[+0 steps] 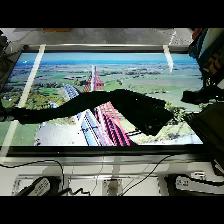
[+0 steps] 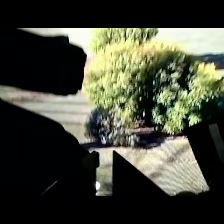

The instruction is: Fold the clothes and pants, and hang the long-sleeved shirts on hangers.

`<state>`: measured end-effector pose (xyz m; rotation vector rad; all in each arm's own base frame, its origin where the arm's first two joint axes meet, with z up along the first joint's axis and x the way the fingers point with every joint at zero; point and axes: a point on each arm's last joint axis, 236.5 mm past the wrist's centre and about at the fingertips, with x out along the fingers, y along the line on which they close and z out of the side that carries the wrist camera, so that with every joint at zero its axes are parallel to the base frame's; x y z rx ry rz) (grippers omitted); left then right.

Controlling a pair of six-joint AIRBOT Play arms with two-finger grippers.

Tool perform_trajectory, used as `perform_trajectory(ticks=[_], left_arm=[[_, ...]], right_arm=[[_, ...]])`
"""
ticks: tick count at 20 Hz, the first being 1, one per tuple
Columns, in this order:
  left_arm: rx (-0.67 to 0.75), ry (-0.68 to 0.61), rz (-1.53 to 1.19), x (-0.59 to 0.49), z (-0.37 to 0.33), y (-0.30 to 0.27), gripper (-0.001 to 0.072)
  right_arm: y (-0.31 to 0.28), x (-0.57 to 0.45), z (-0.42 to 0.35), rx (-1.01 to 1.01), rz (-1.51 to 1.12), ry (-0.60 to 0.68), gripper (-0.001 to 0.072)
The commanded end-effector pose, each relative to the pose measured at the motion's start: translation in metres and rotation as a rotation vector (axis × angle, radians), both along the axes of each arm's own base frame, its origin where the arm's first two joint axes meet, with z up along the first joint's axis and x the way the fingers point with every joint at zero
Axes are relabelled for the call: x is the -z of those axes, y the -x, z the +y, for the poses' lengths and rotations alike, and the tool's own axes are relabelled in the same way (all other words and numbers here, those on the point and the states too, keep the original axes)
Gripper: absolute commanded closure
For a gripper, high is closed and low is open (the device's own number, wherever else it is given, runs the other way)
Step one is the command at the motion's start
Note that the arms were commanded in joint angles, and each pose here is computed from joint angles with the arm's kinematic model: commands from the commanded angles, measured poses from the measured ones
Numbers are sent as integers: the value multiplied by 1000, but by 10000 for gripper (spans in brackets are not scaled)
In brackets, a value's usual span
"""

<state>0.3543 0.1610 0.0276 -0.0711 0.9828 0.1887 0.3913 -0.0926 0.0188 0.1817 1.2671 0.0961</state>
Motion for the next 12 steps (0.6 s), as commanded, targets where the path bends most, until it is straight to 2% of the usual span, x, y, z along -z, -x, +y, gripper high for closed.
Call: perform_trajectory(ticks=[1, 3, 4, 6, 8, 10, 12], left_arm=[[-2, 1, 1, 0, 0, 0, 676], [-2, 0, 0, 0, 0, 0, 676], [-2, 0, 0, 0, 0, 0, 677], [-2, 1, 0, 0, 0, 0, 676], [-2, 1, 0, 0, 0, 0, 677], [-2, 1, 0, 0, 0, 0, 676], [-2, 0, 0, 0, 0, 0, 677]], right_arm=[[68, 24, 15, -171, 206, -96, 670], [97, 45, 37, -204, 277, -165, 668], [110, 54, 53, -213, 297, -224, 610], [124, 69, 84, -198, 300, -348, 239], [120, 83, 106, -129, 263, -436, 216], [95, 98, 107, 39, 176, -460, 96], [66, 106, 95, 177, 75, -441, 42]])
